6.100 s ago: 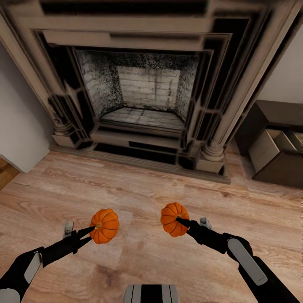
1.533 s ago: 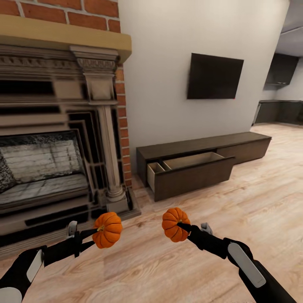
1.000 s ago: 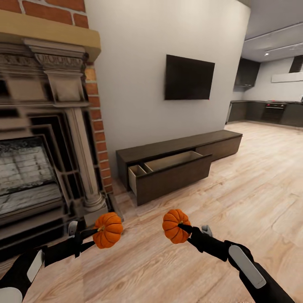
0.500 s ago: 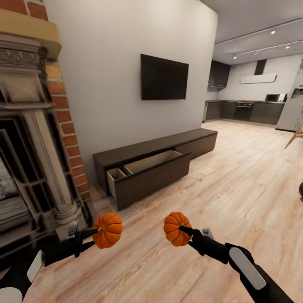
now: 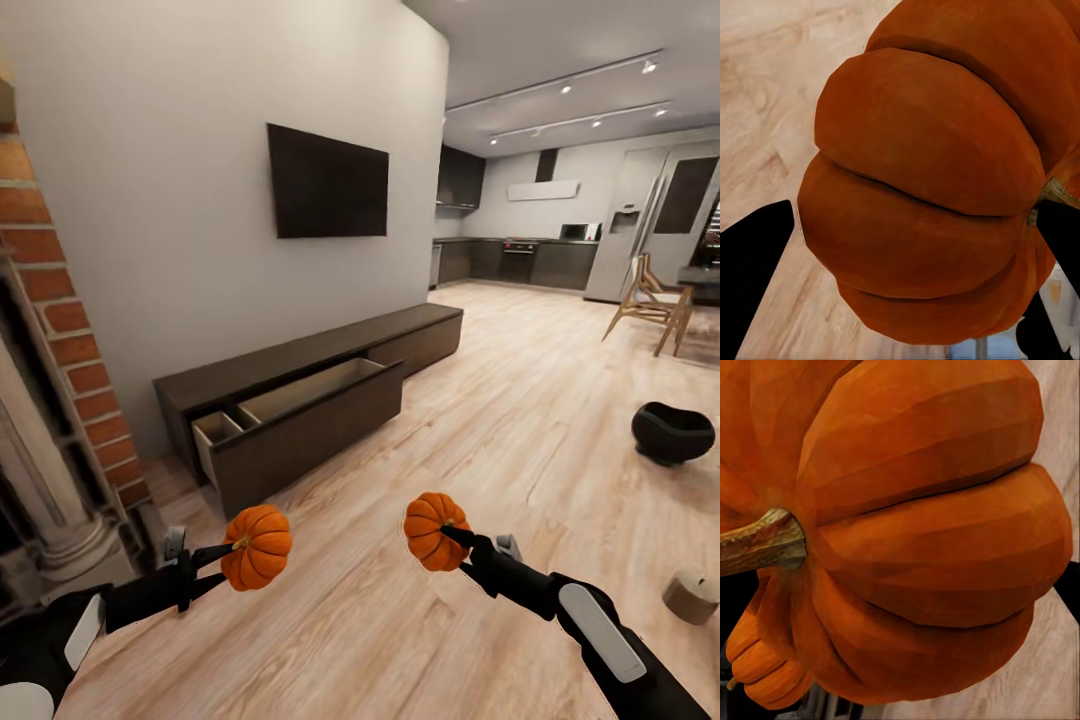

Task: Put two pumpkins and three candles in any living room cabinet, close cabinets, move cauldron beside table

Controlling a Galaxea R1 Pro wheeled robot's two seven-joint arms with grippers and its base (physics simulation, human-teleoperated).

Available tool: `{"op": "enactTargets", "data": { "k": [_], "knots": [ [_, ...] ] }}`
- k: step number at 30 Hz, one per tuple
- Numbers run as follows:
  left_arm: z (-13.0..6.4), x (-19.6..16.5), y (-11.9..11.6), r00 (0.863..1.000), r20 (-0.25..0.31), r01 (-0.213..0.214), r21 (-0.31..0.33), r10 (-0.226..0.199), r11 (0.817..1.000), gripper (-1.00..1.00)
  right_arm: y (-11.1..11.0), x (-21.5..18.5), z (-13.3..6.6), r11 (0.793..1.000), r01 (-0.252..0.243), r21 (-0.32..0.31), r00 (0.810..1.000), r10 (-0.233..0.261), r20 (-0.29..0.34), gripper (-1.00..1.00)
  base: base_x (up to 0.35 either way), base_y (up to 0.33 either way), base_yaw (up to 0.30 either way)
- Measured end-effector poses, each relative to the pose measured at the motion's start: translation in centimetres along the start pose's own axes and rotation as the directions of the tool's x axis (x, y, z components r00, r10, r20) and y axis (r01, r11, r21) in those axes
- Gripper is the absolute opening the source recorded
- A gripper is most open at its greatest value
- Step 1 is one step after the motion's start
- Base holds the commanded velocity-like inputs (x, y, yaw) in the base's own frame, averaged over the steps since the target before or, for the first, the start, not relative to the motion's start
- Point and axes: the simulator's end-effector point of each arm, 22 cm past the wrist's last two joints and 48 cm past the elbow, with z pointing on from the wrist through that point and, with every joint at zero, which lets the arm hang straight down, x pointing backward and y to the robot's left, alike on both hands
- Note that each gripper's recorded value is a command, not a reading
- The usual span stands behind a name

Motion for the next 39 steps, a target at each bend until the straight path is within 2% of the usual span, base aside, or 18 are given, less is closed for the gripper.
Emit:
{"op": "enactTargets", "data": {
  "k": [27,39],
  "knots": [
    [-0.01,0.00,-0.07,1.000,0.000,-0.001,0.003,0.001,1.000,-1.00,-0.08,-0.08,-0.07,1.000,-0.001,0.001,1.000,0.001,0.001,-1.00,0.243,-0.149,-0.295],
    [-0.01,-0.01,-0.09,1.000,0.000,-0.001,0.003,0.001,1.000,-1.00,-0.02,-0.04,-0.04,1.000,-0.002,-0.001,1.000,0.002,0.001,-1.00,0.328,0.015,-0.295]
  ]
}}
